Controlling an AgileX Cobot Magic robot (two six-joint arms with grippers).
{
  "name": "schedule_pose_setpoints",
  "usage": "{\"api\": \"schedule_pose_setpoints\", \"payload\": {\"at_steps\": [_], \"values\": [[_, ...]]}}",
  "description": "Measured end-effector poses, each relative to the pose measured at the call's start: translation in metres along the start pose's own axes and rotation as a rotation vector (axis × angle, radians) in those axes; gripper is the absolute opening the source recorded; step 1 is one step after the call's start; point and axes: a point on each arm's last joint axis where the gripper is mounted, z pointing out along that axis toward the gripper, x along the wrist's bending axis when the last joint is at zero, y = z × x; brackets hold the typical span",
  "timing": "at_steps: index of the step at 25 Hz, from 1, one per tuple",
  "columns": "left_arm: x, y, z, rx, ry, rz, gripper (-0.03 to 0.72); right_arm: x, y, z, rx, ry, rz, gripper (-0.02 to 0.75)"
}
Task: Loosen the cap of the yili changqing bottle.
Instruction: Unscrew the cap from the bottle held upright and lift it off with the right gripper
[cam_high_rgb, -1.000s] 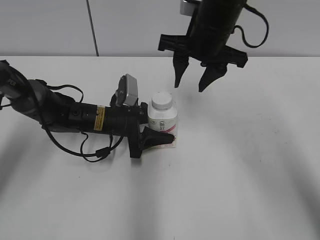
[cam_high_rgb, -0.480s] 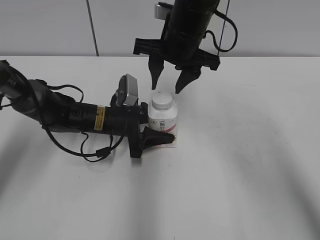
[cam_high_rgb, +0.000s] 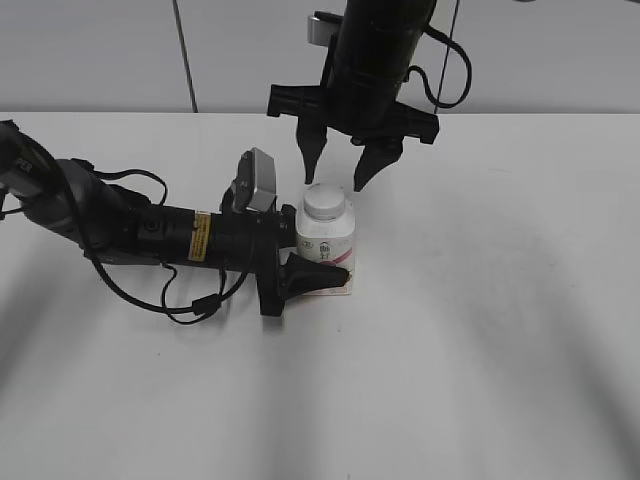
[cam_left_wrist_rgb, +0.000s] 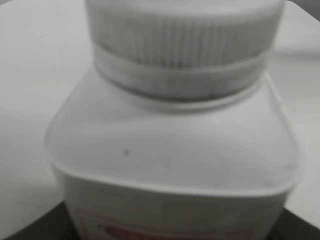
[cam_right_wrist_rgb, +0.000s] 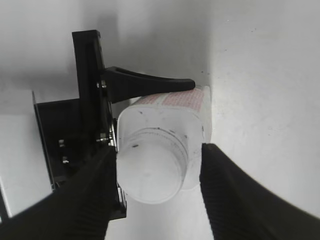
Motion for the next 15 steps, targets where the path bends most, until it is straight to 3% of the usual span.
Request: {"api": "schedule_pose_setpoints", "payload": {"at_steps": [6, 15], "values": [[0.0, 0.0, 0.0, 0.0, 0.0, 0.0, 0.412, 0.003, -0.0021, 0.0006, 0.002, 0.0, -0.013, 0.567], [0.0, 0.0, 0.0, 0.0, 0.0, 0.0, 0.412, 0.0035, -0.0023, 0.0018, 0.006, 0.002, -0.014, 0.568]]}}
